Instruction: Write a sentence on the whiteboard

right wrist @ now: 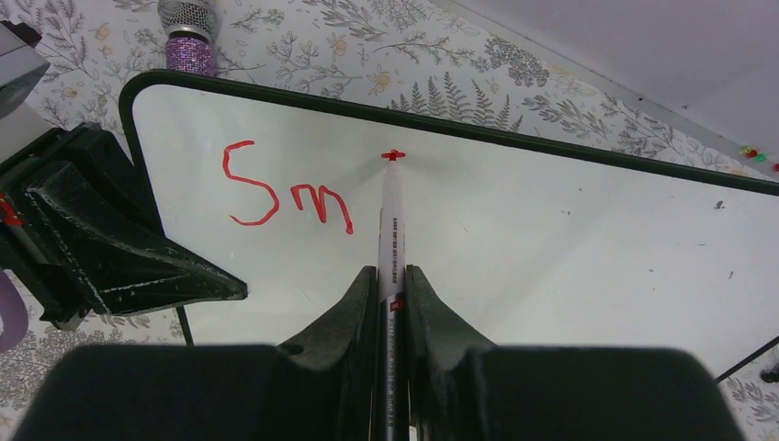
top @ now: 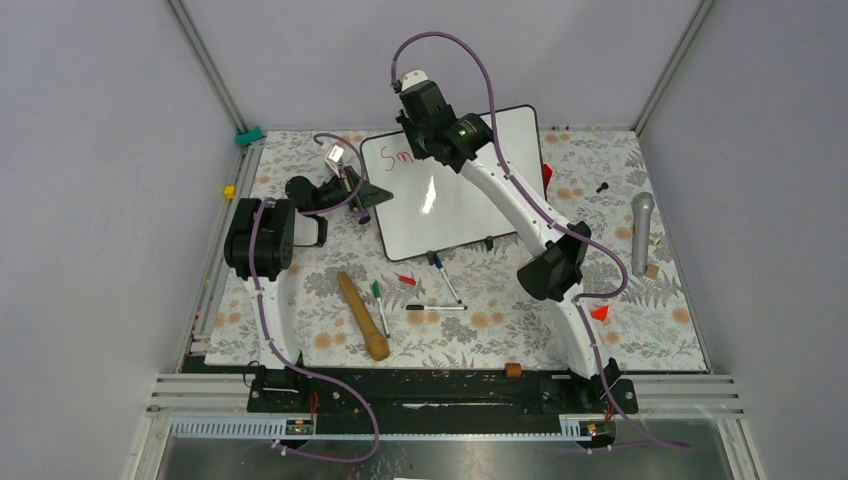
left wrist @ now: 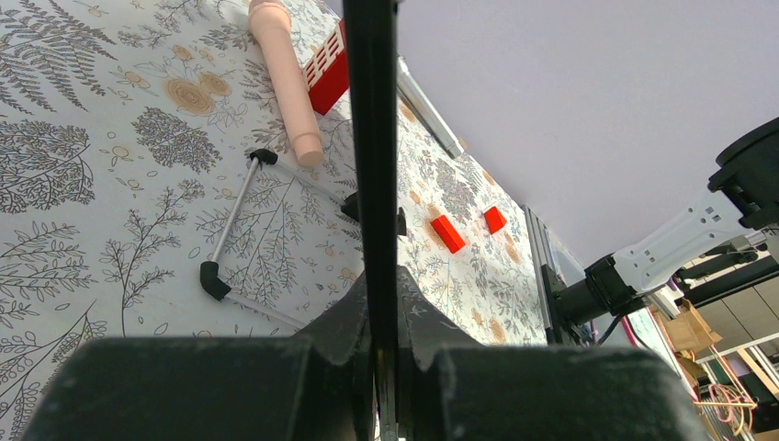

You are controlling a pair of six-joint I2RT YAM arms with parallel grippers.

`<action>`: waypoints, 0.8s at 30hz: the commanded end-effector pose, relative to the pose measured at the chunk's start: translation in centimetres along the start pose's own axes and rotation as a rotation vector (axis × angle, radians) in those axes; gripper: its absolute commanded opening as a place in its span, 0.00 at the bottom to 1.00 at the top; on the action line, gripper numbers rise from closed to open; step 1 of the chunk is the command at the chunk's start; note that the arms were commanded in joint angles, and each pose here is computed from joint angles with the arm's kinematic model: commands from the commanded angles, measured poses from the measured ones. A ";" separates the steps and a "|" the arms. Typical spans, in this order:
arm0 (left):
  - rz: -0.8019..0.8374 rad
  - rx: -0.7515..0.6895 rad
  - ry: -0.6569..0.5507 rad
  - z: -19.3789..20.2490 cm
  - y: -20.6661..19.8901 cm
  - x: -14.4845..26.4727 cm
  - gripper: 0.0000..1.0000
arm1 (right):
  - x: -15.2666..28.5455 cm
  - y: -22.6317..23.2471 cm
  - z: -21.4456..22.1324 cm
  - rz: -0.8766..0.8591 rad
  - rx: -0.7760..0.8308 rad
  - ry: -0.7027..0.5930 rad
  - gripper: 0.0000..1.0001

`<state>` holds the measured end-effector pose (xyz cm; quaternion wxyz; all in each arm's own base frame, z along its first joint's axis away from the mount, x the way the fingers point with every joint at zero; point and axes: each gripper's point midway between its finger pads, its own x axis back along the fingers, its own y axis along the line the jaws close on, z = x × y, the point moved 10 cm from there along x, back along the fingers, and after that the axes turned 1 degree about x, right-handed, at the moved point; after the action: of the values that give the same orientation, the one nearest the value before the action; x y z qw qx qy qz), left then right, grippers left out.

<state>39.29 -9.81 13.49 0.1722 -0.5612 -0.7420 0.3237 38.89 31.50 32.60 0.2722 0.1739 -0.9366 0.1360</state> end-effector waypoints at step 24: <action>0.068 -0.099 0.075 0.6 -1.0 0.0 0.00 | 4.8 -2.6 -1.3 0.047 -0.031 -0.046 0.00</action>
<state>39.28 -9.81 13.52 0.1710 -0.5619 -0.7423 0.3227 36.97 29.85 35.52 0.2598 0.1728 -0.9424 0.1202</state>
